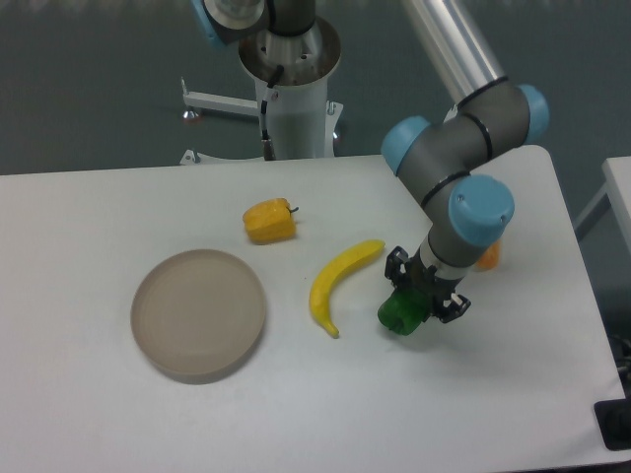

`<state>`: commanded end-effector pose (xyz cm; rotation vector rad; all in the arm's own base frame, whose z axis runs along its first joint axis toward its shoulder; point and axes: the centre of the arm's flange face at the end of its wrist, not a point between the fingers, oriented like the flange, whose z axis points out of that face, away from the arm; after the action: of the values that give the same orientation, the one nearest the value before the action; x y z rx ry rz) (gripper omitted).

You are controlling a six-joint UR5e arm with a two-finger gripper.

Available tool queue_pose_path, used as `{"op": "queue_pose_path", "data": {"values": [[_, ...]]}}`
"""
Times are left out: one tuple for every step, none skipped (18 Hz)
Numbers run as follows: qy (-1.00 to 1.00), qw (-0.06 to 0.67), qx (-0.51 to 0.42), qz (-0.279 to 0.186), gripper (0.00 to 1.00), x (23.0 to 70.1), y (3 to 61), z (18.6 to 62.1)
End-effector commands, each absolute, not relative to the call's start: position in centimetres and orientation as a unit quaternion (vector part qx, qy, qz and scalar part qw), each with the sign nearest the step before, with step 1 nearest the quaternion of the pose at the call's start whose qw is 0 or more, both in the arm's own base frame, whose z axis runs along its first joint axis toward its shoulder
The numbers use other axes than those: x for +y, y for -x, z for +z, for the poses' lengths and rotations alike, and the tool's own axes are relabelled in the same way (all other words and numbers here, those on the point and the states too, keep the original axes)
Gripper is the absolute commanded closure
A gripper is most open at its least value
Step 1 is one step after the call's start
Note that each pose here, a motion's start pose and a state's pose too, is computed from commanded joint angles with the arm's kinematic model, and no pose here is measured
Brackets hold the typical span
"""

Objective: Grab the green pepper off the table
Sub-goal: 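Lift the green bell pepper up off the table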

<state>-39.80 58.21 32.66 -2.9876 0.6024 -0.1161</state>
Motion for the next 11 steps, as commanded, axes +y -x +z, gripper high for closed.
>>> {"op": "queue_pose_path", "data": {"values": [[0.978,0.045,0.199,-0.04,0.77,58.1,39.7,33.5],[0.978,0.047,0.199,-0.033,0.77,58.1,39.8,34.9],[0.977,0.05,0.203,-0.028,0.77,58.2,39.8,35.7],[0.977,0.049,0.208,-0.021,0.77,58.1,39.8,36.5],[0.977,0.044,0.21,-0.011,0.77,57.9,39.8,37.0],[0.975,0.034,0.221,-0.002,0.77,57.8,39.9,37.2],[0.973,0.032,0.228,0.001,0.77,57.9,40.0,37.4],[0.972,0.032,0.234,0.002,0.77,57.9,40.0,37.5],[0.968,0.032,0.248,0.003,0.76,57.9,40.0,37.5],[0.966,0.032,0.257,0.003,0.76,58.1,39.8,37.5],[0.965,0.03,0.26,0.001,0.76,58.3,39.6,37.0]]}}
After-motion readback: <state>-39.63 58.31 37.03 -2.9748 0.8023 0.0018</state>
